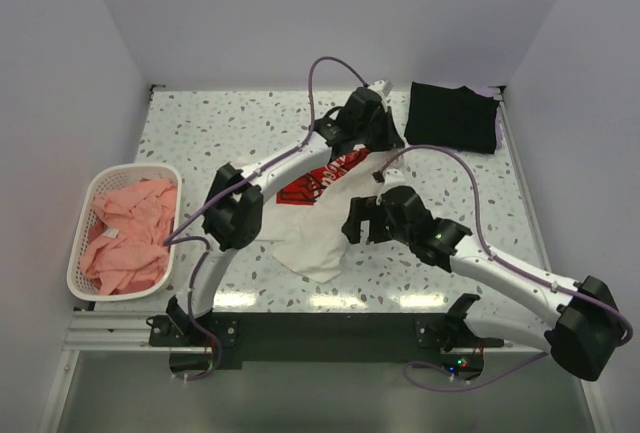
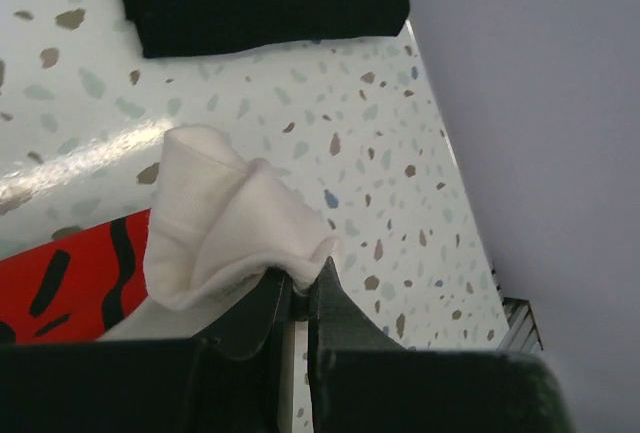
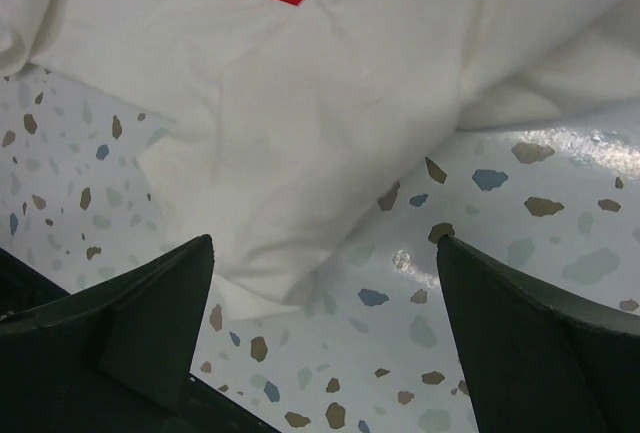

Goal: Fold and stack the t-shirts
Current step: Move the tshirt to the center of the board, then flatten the tshirt out

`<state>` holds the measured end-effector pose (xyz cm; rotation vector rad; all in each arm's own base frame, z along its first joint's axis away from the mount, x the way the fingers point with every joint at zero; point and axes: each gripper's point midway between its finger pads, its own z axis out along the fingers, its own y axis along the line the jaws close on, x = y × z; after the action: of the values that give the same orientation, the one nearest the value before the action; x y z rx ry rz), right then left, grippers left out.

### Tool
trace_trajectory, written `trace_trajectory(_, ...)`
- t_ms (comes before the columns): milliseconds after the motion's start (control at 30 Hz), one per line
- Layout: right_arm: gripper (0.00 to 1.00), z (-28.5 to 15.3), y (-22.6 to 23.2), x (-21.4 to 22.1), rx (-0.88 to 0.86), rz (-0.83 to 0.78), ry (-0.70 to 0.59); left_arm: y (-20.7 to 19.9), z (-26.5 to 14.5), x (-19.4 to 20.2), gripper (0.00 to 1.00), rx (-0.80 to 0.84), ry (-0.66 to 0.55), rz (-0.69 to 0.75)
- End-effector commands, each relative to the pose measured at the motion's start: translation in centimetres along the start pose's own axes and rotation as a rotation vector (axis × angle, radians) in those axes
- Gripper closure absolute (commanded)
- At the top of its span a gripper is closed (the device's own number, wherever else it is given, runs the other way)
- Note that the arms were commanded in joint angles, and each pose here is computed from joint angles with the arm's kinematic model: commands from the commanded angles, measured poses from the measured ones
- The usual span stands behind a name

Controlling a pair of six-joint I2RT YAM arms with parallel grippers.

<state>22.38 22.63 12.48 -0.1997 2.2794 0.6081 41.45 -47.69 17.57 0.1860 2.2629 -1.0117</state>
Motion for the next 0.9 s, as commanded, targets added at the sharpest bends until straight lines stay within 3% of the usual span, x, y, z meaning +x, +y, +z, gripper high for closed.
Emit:
trace_trajectory(0,0.04,0.7,0.8,-1.3,0.002,0.007,-0.066,-5.5,-0.3,-3.5,1.0,0.142,-0.09,-0.036)
trace_trajectory(67,0.05,1.2,1.4,-0.9,0.003,-0.011,-0.049,-5.9,-0.1,-4.5,0.98,0.153,-0.116,-0.042)
trace_trajectory(200,0.06,2.2,2.1,-0.1,0.03,-0.063,-0.035,-5.2,-1.6,-7.1,0.67,0.149,-0.163,-0.024)
trace_trajectory(300,0.09,3.2,2.0,0.2,0.057,-0.082,-0.03,-2.6,-2.7,-7.2,0.53,0.116,-0.155,-0.036)
trace_trajectory(400,0.18,4.1,3.3,0.4,0.047,-0.115,-0.016,1.8,-5.8,-7.7,0.44,0.032,-0.174,-0.052)
trace_trajectory(600,0.31,7.3,5.2,1.9,0.099,-0.202,0.038,11.6,-16.2,-9.4,0.27,-0.239,-0.287,-0.089)
trace_trajectory(733,0.34,8.8,6.2,3.3,0.132,-0.249,0.062,17.5,-21.4,-6.2,0.22,-0.482,-0.304,-0.103)
trace_trajectory(800,0.34,9.3,6.4,4.2,0.14,-0.265,0.08,18.4,-24.2,-5.0,0.21,-0.533,-0.332,-0.116)
trace_trajectory(867,0.34,10.2,6.3,5.3,0.148,-0.281,0.108,21.1,-25.5,-1.9,0.21,-0.626,-0.308,-0.143)
